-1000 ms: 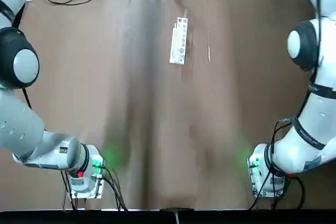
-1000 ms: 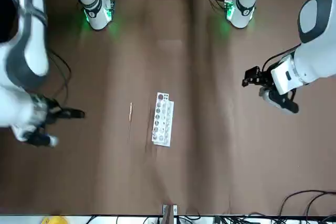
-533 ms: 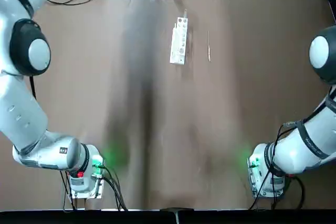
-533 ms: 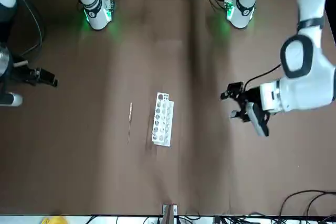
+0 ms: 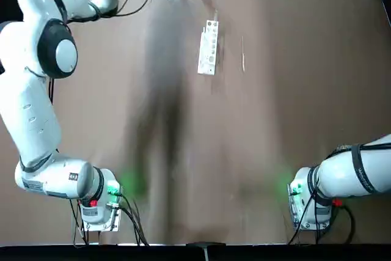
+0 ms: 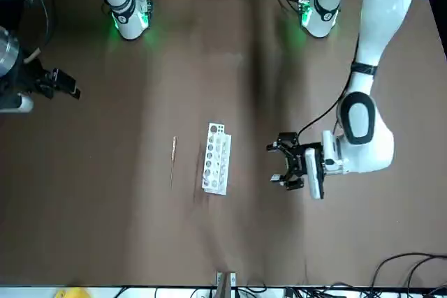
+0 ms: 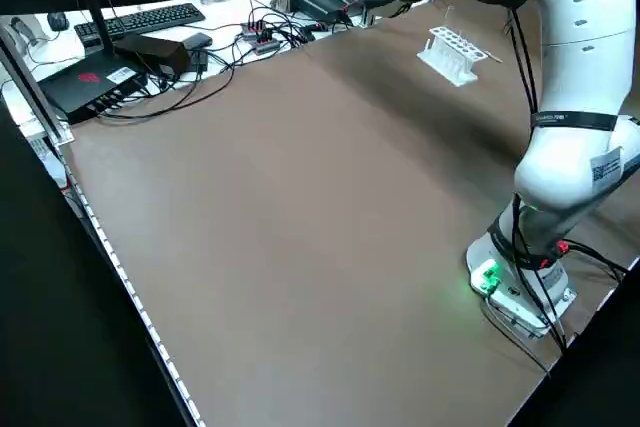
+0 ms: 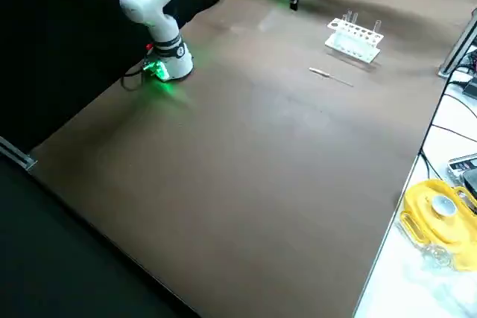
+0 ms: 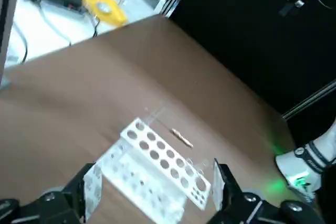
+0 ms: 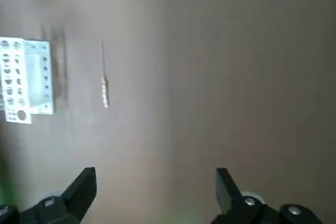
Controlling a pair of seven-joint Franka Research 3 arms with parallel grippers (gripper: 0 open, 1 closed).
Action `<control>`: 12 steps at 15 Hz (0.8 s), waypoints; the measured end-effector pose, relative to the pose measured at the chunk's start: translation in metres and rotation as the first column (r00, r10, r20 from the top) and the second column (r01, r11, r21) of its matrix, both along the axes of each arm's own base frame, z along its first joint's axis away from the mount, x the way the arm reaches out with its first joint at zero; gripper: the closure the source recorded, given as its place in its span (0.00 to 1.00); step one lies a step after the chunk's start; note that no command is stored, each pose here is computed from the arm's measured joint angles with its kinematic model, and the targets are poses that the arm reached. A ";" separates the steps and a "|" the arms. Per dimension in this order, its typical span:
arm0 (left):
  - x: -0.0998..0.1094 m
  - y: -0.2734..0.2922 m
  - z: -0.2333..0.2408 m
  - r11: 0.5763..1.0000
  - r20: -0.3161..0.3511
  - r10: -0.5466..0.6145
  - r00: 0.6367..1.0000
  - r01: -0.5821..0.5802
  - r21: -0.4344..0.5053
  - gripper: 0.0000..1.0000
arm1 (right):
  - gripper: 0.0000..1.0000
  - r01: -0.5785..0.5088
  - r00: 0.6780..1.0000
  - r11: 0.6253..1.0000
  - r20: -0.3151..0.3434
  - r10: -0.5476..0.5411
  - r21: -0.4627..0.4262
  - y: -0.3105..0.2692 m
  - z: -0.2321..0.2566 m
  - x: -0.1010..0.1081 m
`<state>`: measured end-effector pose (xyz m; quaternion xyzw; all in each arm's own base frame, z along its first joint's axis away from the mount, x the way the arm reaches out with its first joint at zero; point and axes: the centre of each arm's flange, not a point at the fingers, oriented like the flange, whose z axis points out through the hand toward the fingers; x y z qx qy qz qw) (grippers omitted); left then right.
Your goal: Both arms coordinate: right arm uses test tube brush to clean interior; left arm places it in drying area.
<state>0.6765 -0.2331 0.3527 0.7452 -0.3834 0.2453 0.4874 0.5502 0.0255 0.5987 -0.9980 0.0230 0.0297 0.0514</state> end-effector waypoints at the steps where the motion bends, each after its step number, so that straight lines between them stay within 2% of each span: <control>1: 0.001 -0.008 -0.008 1.000 0.055 -0.011 0.998 0.013 -0.026 0.01 | 0.00 -0.005 1.000 1.000 0.004 0.005 -0.016 0.000 0.000 -0.006; 3: 0.003 -0.028 -0.026 0.996 0.187 -0.029 0.982 0.044 -0.077 0.01 | 0.00 -0.009 1.000 0.999 0.007 0.009 -0.031 0.000 -0.001 -0.010; 6: 0.003 -0.065 -0.050 0.982 0.420 -0.037 0.907 0.111 -0.154 0.01 | 0.00 -0.022 1.000 0.997 0.016 0.023 -0.070 0.001 -0.006 -0.009; 7: 0.002 -0.073 -0.057 0.977 0.460 -0.017 0.888 0.113 -0.182 0.01 | 0.00 -0.036 0.999 0.995 0.025 0.038 -0.091 0.006 -0.006 -0.008; 9: 0.001 -0.082 -0.069 0.969 0.478 0.026 0.878 0.096 -0.229 0.01 | 0.00 -0.062 0.997 0.991 0.047 0.067 -0.118 0.018 -0.006 -0.006; 12: -0.005 -0.093 -0.092 0.967 0.457 0.025 0.889 0.094 -0.237 0.01 | 0.00 -0.051 0.997 0.991 0.059 0.059 -0.120 0.014 -0.005 -0.004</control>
